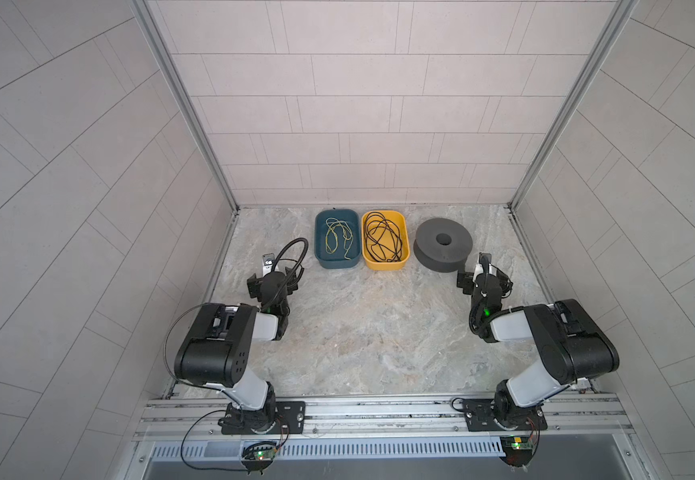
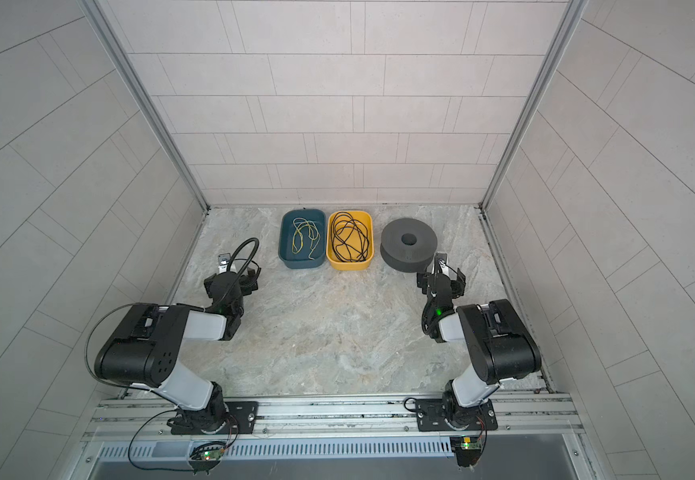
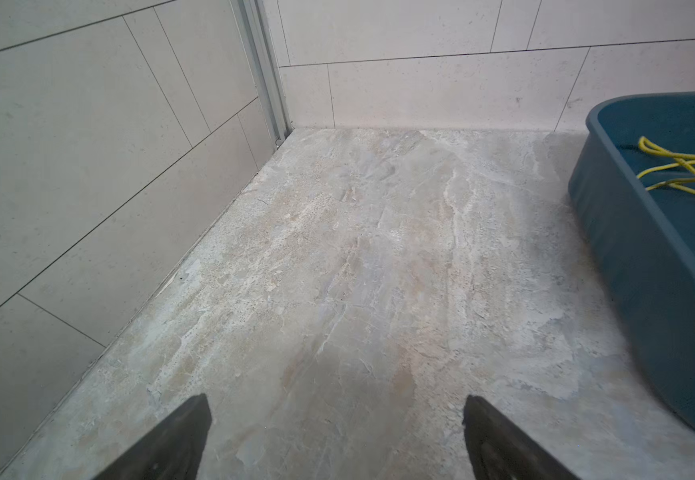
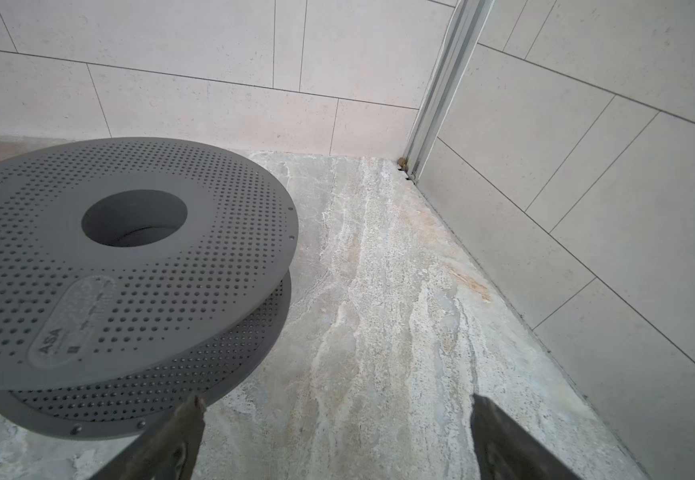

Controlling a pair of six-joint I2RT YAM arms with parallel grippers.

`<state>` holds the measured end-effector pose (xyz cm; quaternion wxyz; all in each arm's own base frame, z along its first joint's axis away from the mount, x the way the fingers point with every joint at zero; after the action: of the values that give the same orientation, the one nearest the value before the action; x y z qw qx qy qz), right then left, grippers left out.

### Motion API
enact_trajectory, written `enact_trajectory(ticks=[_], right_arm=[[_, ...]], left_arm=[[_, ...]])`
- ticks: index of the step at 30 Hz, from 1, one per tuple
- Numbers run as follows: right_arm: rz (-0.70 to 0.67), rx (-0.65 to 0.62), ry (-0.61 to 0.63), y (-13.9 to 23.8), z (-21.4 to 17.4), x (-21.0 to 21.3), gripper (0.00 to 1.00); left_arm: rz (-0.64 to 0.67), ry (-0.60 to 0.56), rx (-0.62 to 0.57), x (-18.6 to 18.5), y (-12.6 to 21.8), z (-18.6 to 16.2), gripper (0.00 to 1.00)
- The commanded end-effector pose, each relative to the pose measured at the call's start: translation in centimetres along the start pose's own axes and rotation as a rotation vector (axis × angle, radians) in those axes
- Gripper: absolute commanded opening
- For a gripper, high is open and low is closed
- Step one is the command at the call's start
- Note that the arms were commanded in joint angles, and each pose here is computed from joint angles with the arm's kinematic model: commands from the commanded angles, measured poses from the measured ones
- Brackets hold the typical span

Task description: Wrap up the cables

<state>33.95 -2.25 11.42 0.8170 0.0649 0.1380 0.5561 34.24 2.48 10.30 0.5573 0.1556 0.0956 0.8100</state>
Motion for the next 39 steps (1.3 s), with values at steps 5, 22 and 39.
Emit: enact_trajectory(ticks=[5, 22, 39], right_arm=[[-0.005, 0.012, 0.016, -0.07, -0.38, -0.12, 0.99], [-0.005, 0.014, 0.014, -0.06, -0.45, -0.16, 0.99], [0.012, -0.002, 0.03, 0.2, -0.36, 0.09, 0.99]], left_arm=[[0.003, 0.011, -0.021, -0.05, -0.1, 0.5, 1.0], [0.003, 0.011, -0.021, -0.04, -0.06, 0.47, 1.0], [-0.02, -0.006, -0.02, -0.35, 0.08, 0.89, 1.0]])
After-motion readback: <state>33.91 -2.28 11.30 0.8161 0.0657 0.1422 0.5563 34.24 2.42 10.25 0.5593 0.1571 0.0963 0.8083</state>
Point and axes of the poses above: each gripper's point midway between its finger pads, its own y axis back along the fingers, its own x axis along the line the jaws close on, z = x × y, the point moved 5 cm from there along y, back along the fingers, and after that the axes turned 1 degree about -y, right-handed, at the moved point
